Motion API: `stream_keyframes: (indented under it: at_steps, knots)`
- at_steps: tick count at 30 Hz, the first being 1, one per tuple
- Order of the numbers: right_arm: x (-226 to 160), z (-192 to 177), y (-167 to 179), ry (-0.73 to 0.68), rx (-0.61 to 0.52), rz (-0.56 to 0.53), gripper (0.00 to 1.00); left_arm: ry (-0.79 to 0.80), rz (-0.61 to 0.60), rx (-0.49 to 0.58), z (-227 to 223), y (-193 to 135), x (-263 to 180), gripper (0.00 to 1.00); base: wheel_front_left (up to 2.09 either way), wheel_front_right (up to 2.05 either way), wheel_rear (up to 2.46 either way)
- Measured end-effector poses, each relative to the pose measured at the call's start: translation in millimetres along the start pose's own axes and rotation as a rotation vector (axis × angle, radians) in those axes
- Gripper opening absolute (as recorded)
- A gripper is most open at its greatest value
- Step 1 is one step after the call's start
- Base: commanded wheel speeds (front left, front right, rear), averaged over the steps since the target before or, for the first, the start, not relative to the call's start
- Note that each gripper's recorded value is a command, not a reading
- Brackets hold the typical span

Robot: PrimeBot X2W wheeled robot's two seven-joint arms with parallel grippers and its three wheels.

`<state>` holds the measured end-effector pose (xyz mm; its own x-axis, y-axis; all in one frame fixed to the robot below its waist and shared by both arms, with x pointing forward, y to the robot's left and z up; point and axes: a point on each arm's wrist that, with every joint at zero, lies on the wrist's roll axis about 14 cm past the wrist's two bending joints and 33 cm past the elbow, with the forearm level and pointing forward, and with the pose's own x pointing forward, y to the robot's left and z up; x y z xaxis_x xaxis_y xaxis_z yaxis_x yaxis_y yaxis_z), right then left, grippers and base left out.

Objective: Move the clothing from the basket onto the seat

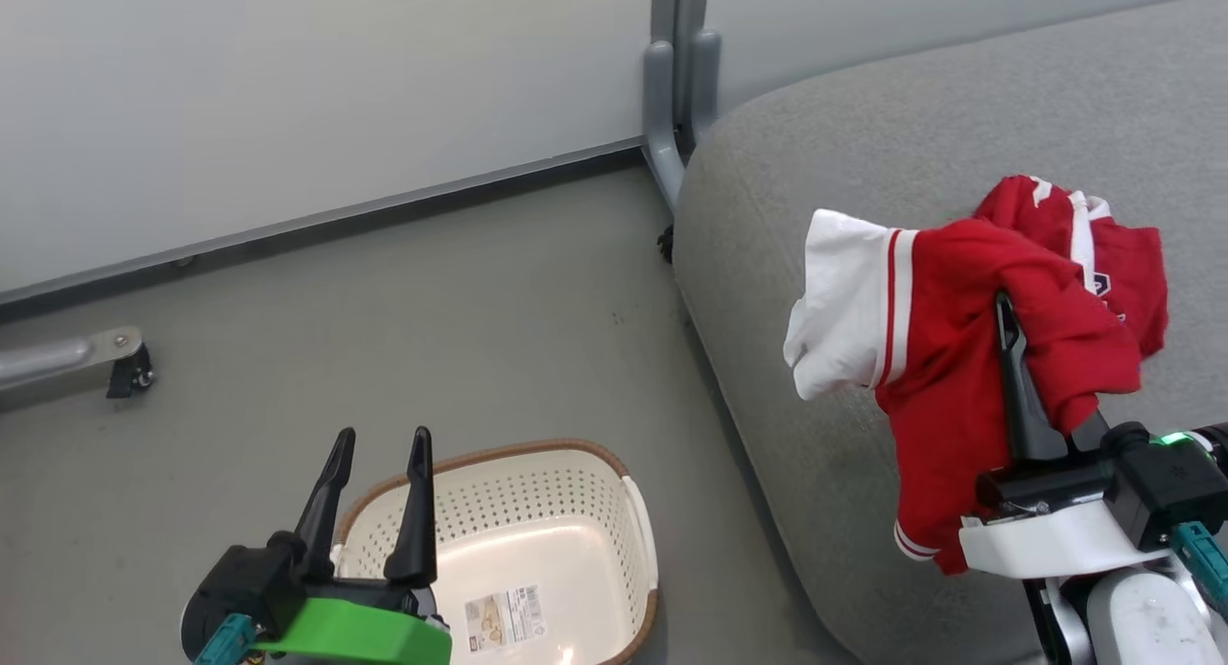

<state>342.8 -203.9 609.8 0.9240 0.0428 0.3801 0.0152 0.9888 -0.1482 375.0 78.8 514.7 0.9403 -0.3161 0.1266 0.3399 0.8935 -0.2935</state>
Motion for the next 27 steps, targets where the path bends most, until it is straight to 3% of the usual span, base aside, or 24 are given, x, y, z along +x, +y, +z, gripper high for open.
stream_keyframes:
  at_steps: [10,20,27]
  knots:
    - [-33,12,-53,0.016,-0.086,-0.173,0.0,0.06,-0.232,-0.04,-26,-71,36,1.0,0.0,0.0,0.0]
    - [-65,20,-92,0.054,-0.162,-0.311,0.0,0.098,-0.389,-0.082,-45,-122,56,1.0,0.0,0.0,0.0]
    - [-70,16,-99,0.082,-0.184,-0.341,0.0,0.125,-0.431,-0.103,-57,-134,63,1.0,0.0,0.0,0.0]
